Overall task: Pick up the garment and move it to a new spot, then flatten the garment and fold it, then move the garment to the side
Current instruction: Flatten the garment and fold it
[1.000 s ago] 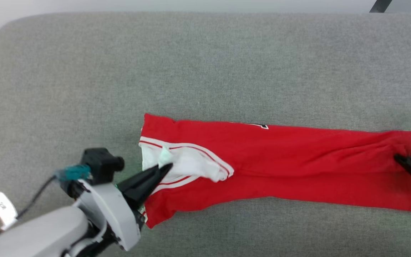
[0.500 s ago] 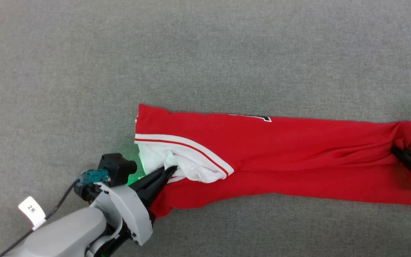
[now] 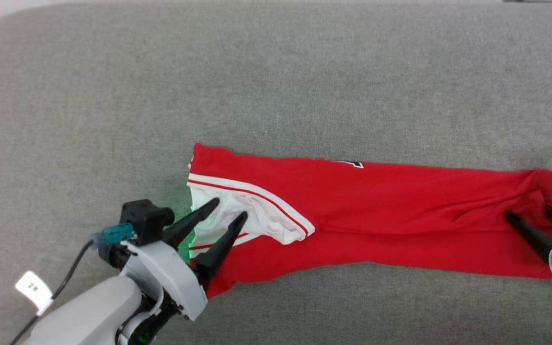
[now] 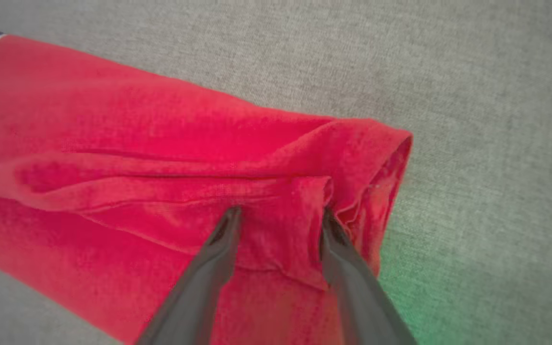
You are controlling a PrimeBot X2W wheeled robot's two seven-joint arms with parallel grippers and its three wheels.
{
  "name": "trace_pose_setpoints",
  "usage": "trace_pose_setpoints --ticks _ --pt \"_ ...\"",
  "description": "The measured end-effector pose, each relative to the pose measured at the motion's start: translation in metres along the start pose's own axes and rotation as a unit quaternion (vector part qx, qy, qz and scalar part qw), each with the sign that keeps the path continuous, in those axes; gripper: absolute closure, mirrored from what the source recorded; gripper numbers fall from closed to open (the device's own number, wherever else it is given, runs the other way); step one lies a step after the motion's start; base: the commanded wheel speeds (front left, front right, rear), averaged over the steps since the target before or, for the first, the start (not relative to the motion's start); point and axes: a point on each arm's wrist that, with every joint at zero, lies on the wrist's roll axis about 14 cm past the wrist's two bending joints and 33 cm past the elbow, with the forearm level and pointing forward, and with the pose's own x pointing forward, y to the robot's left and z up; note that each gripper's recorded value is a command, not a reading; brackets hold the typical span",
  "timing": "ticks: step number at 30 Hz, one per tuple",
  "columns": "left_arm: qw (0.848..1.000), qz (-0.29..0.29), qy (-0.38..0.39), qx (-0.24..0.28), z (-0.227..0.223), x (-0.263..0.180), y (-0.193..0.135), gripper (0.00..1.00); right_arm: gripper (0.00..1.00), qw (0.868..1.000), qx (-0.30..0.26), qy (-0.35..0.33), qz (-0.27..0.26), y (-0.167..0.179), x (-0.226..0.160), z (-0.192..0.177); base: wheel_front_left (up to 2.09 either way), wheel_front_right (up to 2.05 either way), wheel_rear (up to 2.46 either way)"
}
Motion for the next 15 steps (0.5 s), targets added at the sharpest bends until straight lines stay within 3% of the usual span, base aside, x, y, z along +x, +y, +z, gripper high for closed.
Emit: trace_pose_setpoints --ticks 6,15 --pt "0.999 0.013 -0.051 0.002 0.024 -0.016 -0.006 0.0 0.0 1.0 0.012 -0.004 -0.008 -0.006 -0.016 0.005 0.0 0.0 0.0" --pt "0.986 0.1 -0.133 -0.001 0.048 -0.05 0.008 0.0 0.0 0.997 0.05 0.05 -0.014 -0.017 -0.026 -0.004 0.0 0.0 0.0"
